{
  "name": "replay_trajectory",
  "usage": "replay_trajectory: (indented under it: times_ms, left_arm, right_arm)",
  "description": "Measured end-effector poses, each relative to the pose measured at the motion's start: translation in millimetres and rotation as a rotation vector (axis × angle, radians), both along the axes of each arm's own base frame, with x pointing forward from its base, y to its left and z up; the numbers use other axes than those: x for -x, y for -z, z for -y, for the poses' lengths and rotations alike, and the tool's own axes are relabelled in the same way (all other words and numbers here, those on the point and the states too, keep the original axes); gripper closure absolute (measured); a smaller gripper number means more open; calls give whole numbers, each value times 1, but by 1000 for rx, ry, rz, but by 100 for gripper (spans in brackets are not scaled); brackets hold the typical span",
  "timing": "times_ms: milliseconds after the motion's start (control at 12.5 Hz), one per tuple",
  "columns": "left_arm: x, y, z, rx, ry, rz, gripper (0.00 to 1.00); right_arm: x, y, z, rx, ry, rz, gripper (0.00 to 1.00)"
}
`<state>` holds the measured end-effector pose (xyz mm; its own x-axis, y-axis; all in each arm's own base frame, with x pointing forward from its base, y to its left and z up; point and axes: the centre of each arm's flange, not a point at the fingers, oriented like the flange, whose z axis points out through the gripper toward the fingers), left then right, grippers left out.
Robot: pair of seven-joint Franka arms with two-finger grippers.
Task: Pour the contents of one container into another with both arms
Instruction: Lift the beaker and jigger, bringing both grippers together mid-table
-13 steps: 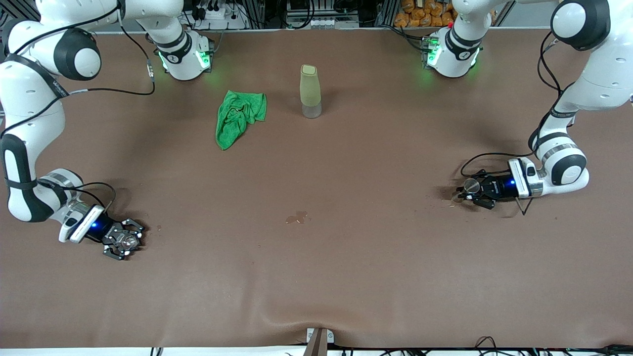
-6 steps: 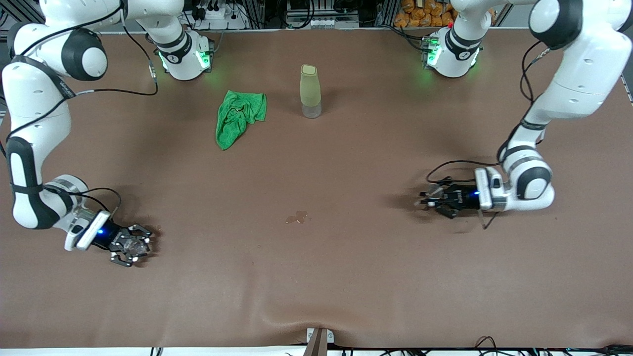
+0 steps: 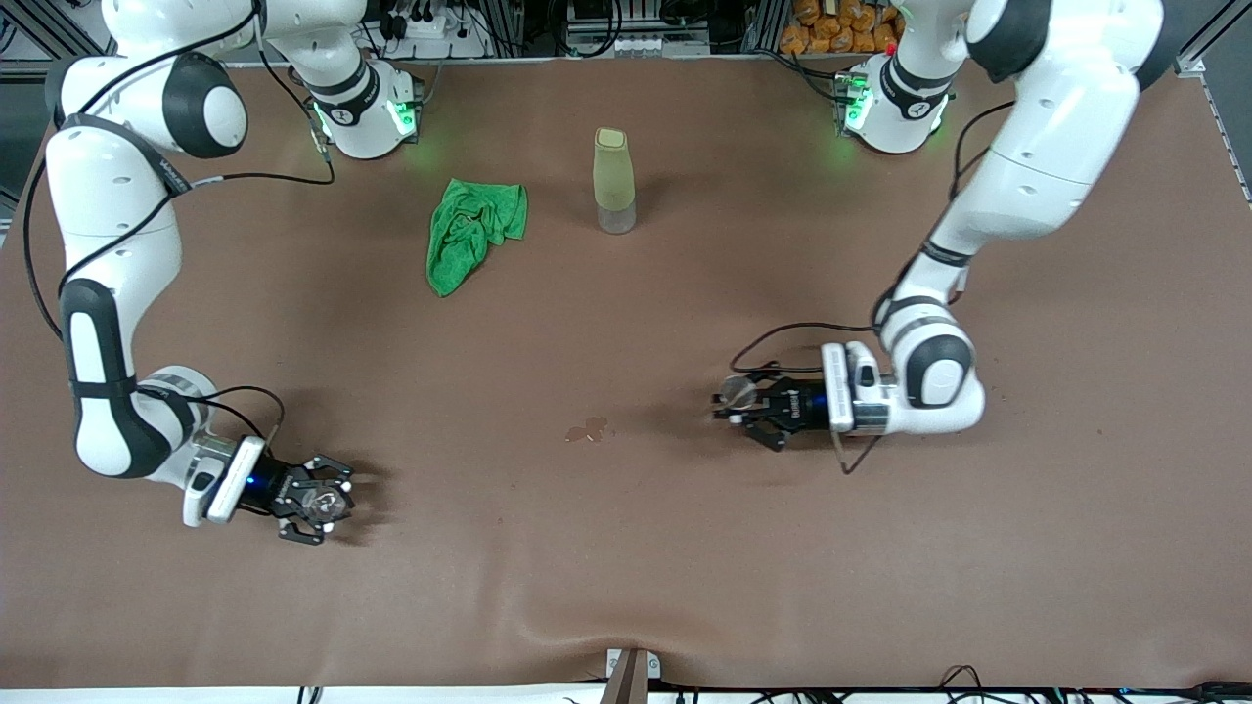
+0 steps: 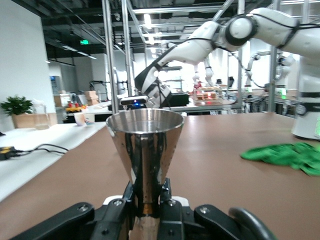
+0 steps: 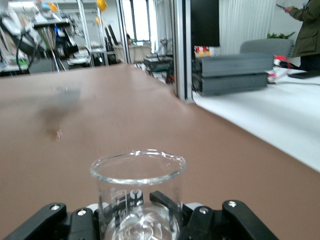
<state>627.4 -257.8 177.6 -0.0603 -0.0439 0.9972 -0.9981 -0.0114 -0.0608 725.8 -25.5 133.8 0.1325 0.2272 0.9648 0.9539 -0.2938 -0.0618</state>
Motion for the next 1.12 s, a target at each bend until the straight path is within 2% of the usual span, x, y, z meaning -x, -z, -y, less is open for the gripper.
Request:
replay_trajectory:
  times_ms: [239,558,798,1117]
  left_arm:
    - [-8,-21,47,-13,-55,-26,79]
    - [-18,-43,96,-35,-147,-32,79]
    - [-24,-43,128,-61,-192,-32,79]
    - [-17,-46,166,-112,-235,-52,79]
  right_arm:
    - [-15,-58,-56,-46,-40,-45,85]
    - [-22,-141,-110,-81,-64,-140,85]
    - [-13,-184,-143,-94,-66,-225,85]
    - [18,-248,-191,-92,-28,-367,85]
